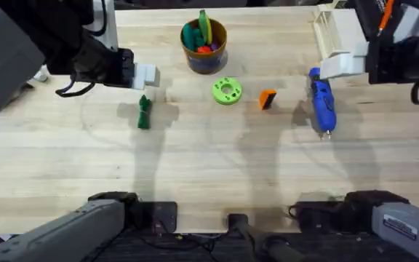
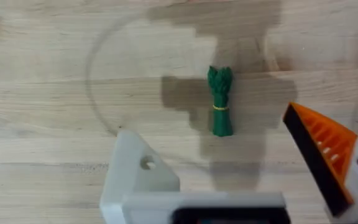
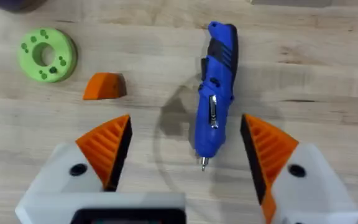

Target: Pick up the gripper from the table and insert it into the empty holder that is missing its gripper. Then pick up a screw, insert it into the mounting hole, and use the screwdriver to tighten it. Finally, clean up the table by picking up the vegetable and placing it into the bucket.

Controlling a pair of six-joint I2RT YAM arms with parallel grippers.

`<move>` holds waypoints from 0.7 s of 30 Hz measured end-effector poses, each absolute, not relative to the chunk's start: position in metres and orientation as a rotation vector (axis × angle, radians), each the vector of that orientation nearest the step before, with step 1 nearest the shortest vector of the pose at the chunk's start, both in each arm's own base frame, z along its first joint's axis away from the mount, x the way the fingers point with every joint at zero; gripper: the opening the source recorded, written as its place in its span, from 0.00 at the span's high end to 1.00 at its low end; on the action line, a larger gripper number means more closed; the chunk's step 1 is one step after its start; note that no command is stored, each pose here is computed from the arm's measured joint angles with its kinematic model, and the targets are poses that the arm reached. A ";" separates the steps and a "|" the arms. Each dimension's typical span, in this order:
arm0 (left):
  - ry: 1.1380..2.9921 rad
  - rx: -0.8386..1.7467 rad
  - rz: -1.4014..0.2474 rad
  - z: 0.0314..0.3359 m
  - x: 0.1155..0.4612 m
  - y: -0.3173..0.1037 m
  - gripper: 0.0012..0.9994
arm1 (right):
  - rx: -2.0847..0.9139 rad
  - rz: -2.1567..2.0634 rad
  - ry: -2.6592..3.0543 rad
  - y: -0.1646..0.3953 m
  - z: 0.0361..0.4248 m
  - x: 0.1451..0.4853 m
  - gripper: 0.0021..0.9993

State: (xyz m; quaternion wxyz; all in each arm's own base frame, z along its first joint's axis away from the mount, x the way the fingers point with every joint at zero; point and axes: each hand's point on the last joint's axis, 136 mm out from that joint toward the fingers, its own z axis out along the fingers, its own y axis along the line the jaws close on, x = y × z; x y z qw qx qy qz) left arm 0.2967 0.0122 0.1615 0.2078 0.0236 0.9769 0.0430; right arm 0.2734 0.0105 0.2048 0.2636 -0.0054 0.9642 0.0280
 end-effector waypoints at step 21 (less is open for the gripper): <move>3.157 0.147 -0.122 0.029 0.294 0.004 0.01 | -0.015 0.077 2.614 0.011 0.203 0.274 0.01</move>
